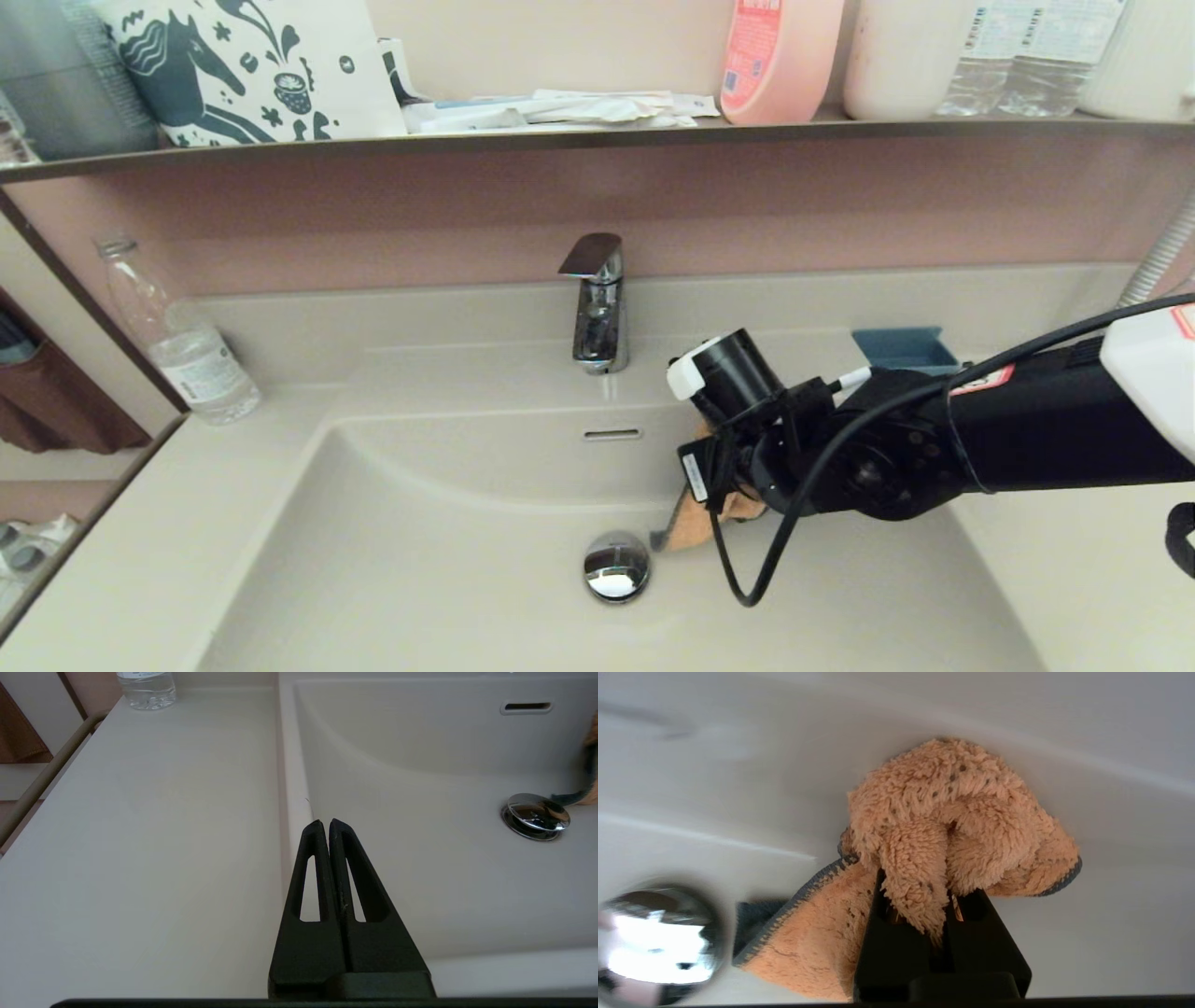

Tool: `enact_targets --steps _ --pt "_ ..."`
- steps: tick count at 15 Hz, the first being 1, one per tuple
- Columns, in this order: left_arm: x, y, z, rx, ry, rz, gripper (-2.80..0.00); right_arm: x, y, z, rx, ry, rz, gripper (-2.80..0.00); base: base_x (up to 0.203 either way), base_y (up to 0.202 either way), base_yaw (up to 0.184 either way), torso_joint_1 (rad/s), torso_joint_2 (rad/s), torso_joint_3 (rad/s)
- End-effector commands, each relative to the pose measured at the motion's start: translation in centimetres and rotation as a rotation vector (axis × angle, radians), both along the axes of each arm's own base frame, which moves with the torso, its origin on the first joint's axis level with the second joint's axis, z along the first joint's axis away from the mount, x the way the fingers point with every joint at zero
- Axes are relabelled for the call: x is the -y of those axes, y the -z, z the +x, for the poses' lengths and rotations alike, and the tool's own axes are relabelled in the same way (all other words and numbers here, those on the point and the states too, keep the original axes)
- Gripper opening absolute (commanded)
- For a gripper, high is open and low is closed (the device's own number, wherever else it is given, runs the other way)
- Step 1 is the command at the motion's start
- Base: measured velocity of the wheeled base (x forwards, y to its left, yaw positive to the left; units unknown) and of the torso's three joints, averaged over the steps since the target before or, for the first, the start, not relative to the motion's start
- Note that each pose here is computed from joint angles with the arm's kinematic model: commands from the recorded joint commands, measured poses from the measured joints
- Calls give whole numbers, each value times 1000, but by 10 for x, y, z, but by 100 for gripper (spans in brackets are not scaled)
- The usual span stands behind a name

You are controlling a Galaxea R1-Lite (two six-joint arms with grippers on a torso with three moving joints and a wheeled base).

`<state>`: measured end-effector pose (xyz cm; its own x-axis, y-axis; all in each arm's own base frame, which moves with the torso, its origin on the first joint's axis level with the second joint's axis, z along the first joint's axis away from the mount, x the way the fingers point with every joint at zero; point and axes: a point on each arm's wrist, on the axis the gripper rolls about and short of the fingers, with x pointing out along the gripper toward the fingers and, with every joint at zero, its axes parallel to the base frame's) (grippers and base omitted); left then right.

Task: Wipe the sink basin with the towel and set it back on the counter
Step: Wipe the sink

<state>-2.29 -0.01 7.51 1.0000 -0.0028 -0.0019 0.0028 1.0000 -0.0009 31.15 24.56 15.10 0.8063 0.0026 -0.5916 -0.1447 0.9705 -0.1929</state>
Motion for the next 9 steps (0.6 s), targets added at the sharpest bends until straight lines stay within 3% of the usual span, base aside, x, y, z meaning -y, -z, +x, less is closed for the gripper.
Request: enact_targets --steps 1,5,9 --pt "0 0 0 -1 -1 0 -280 17 -15 1 30 40 19 -280 0 0 0 0 0 0" --pt "0 0 0 -1 0 0 -280 55 -26 9 42 131 25 -280 0 0 0 0 0 0" --pt "0 0 0 -1 0 1 -280 71 -58 -14 85 118 73 -280 0 0 0 0 0 0"
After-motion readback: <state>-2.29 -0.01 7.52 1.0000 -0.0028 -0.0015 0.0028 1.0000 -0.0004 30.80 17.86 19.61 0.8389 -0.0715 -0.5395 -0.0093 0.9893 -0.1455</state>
